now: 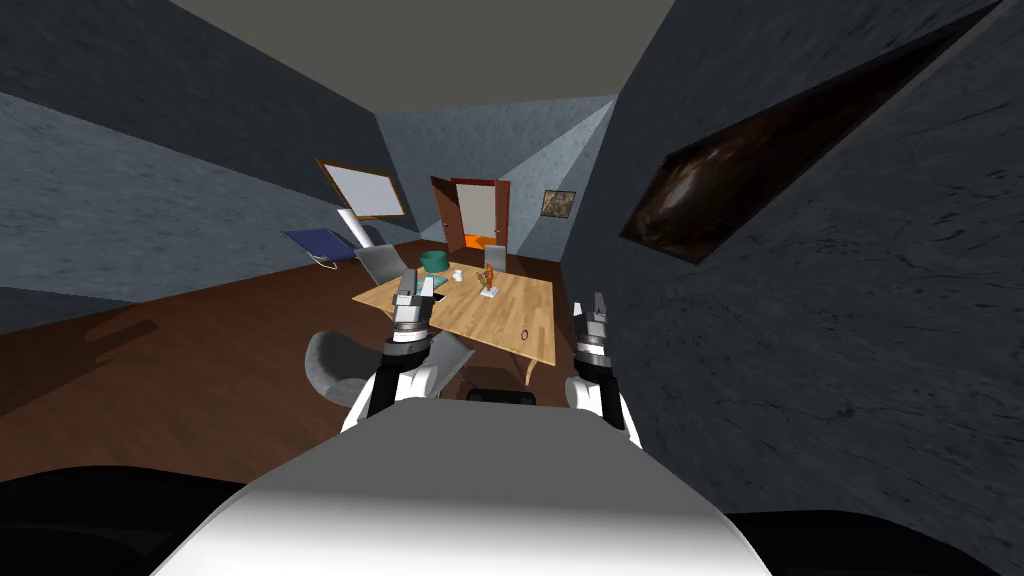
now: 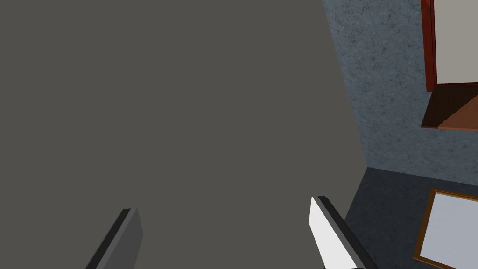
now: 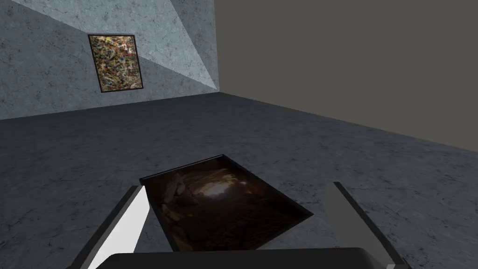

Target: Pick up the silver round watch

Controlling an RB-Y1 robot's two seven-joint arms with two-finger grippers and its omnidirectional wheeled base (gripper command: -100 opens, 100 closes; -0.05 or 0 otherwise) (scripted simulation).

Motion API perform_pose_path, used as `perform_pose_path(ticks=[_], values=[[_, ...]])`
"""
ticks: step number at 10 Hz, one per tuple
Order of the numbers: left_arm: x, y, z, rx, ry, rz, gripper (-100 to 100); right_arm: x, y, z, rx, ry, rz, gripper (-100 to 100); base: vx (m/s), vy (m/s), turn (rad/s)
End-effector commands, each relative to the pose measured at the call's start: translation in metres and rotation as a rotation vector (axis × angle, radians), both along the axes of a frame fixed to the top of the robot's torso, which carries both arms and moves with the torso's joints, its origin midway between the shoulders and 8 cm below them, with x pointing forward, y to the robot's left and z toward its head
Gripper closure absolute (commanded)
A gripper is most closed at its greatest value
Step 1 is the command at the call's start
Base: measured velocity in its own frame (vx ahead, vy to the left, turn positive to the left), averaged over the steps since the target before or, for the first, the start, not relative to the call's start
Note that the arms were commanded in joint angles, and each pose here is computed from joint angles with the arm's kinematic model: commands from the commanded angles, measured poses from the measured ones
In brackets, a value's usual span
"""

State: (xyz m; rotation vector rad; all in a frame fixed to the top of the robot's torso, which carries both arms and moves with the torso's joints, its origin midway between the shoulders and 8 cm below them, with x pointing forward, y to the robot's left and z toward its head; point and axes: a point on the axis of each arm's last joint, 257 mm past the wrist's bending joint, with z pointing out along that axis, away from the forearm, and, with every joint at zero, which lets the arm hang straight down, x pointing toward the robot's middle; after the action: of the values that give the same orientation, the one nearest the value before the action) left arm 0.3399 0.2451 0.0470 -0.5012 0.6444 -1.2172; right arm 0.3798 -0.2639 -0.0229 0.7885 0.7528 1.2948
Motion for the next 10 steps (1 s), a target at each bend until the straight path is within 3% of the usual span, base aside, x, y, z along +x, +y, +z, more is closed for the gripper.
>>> perform_pose_path(ticks=[1,5,10], values=[[0.0,0.0,0.0,0.0,0.0,0.0,0,0.006,0.003,-0.008,-0.03,0.024,0.016,-100,0.0,-0.003,0.063],[0.0,0.0,0.0,0.0,0.0,0.0,0,0.025,0.008,-0.034,-0.104,0.102,0.05,-100,0.0,-0.011,0.076],[0.0,0.0,0.0,0.0,0.0,0.0,0,0.058,0.007,-0.088,-0.238,0.257,0.087,-100,-0.005,-0.011,0.122]])
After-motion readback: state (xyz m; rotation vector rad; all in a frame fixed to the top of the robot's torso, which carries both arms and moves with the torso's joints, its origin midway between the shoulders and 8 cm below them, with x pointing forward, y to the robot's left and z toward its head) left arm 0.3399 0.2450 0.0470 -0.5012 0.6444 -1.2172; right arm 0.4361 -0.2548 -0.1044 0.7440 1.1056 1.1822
